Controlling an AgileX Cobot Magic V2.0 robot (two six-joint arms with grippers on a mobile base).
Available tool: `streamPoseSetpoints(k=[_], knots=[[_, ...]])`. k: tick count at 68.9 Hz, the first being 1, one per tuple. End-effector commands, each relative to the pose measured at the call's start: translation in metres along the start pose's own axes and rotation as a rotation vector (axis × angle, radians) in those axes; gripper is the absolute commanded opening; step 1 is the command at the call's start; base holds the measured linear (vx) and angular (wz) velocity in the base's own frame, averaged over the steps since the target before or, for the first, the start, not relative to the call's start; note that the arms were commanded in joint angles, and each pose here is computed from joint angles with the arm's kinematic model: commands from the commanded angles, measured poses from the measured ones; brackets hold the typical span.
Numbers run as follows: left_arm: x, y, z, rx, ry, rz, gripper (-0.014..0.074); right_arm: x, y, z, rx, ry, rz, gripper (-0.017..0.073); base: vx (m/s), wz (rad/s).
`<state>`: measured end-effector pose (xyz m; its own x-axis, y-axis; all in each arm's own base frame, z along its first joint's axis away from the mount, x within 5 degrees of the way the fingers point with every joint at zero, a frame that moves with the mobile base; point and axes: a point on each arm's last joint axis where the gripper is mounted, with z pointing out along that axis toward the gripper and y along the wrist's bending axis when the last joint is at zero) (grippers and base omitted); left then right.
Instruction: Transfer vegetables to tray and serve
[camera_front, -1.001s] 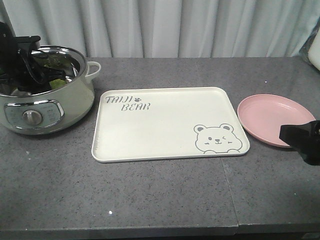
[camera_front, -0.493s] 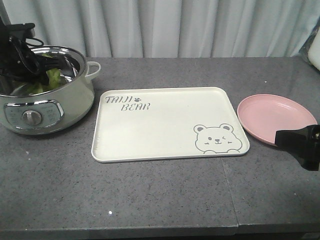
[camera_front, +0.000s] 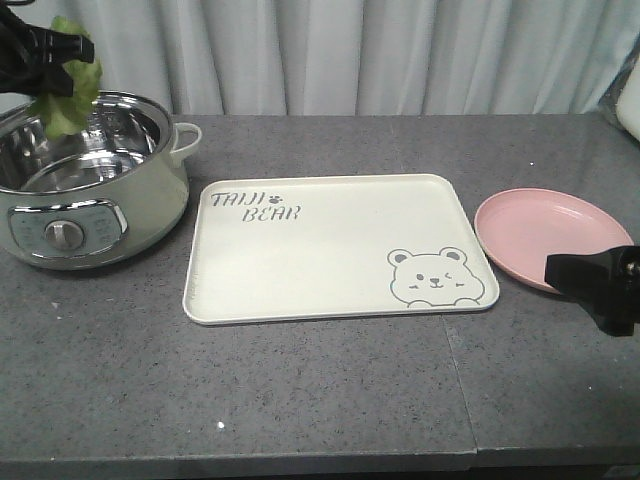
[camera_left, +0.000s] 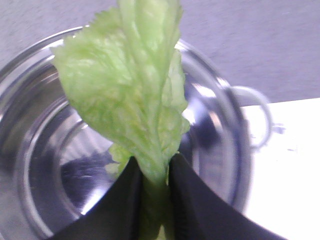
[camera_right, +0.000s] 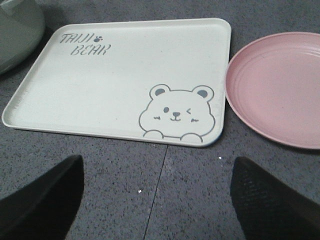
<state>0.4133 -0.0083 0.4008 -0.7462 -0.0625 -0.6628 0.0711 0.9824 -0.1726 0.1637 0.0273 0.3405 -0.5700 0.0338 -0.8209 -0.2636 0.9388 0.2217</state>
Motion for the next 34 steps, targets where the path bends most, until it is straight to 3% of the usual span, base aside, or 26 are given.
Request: streamPoseSetpoints(k=[1,13,19,34], knots=[[-0.009,-0.027,-0.056,0.151,-0.147,0.038,-0.0007,-0.021,0.002,-0.001,-0.025,-0.14,-0.002,0.0573,0.0,0.0],[-0.001,-0.057,-0.078,0.42,-0.107,0.099,-0.0007,-0.039,0.007,0.018,-0.192,-0.255,0.048,0.0573,0.0,0.0],[0.005,-0.072,-0.081,0.526,-0.066,0.139,-0.0007,-0.058,0.014,0.024,-0.342,-0.339,0.068,0.0573,0.0,0.0],[0.017,-0.122,-0.082,0.656,-0.026,0.215,-0.0007,-0.115,0.025,0.035,-0.668,-0.481,0.121,0.0573,0.0,0.0]])
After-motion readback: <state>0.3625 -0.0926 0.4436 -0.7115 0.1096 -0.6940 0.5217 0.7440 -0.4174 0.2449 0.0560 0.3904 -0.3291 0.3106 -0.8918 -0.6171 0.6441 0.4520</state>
